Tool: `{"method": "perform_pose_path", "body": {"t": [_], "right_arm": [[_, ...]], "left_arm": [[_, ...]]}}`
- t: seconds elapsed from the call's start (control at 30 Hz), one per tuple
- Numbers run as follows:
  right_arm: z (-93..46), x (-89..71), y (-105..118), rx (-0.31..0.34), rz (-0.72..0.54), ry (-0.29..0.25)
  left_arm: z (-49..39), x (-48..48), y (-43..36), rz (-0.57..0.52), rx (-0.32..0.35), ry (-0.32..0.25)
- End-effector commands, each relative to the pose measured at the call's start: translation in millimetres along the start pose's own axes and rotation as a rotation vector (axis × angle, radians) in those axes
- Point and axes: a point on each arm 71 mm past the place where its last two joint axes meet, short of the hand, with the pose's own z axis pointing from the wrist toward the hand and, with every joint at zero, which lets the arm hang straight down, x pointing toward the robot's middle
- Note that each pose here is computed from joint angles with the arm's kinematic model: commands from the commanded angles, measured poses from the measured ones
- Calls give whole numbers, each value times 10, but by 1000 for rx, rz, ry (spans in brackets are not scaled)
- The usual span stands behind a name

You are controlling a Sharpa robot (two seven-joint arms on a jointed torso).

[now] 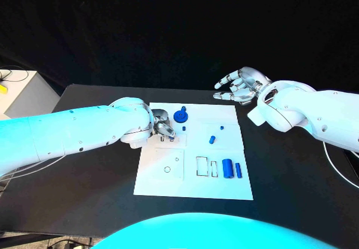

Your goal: Assemble the parts on the task board

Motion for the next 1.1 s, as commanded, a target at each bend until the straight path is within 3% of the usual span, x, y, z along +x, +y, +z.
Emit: {"method": "perform_pose_path", "body": {"t": [0.03,1.1], "right_arm": [[-1,15,5,-7,-9,18],[-6,15,3,-7,-10,19]], "left_arm": [[-5,16,-12,18,6,14],[22,40,-8,32,0,35]]}}
